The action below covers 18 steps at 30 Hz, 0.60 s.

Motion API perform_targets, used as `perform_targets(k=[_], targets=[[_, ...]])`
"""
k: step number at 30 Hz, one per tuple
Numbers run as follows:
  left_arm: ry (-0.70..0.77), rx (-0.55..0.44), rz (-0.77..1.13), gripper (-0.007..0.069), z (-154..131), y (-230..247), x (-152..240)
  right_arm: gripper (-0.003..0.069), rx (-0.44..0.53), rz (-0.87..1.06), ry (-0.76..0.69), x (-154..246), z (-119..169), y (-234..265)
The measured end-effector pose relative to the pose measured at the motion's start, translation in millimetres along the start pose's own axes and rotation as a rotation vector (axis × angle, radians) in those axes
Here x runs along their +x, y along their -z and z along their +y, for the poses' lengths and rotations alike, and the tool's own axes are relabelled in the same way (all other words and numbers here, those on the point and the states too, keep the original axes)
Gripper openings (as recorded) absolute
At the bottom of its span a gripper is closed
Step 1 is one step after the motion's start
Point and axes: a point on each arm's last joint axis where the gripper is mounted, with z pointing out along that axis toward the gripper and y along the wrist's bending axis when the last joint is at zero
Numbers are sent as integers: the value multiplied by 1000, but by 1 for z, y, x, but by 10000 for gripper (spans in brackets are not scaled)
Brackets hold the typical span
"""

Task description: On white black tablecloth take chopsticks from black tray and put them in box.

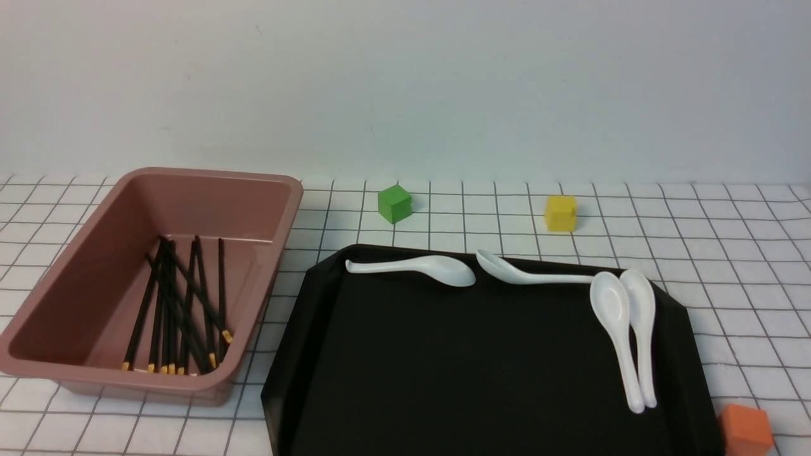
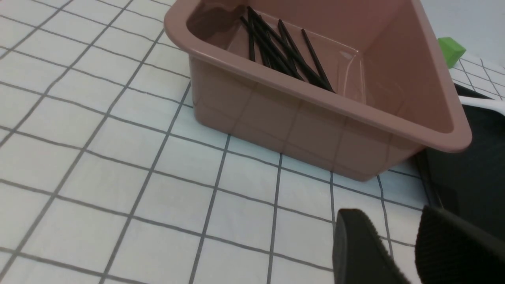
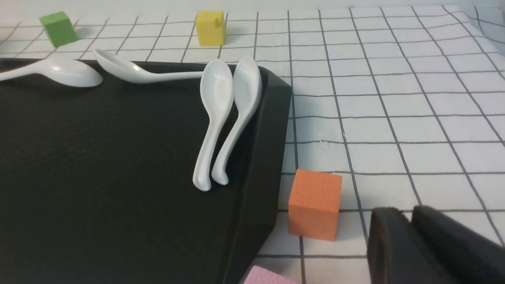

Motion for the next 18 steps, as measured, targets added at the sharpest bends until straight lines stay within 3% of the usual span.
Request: perform_targets(k=[18], targets=[[0, 0, 0, 238, 0, 0, 0, 117, 0, 0, 0, 0, 0, 0]])
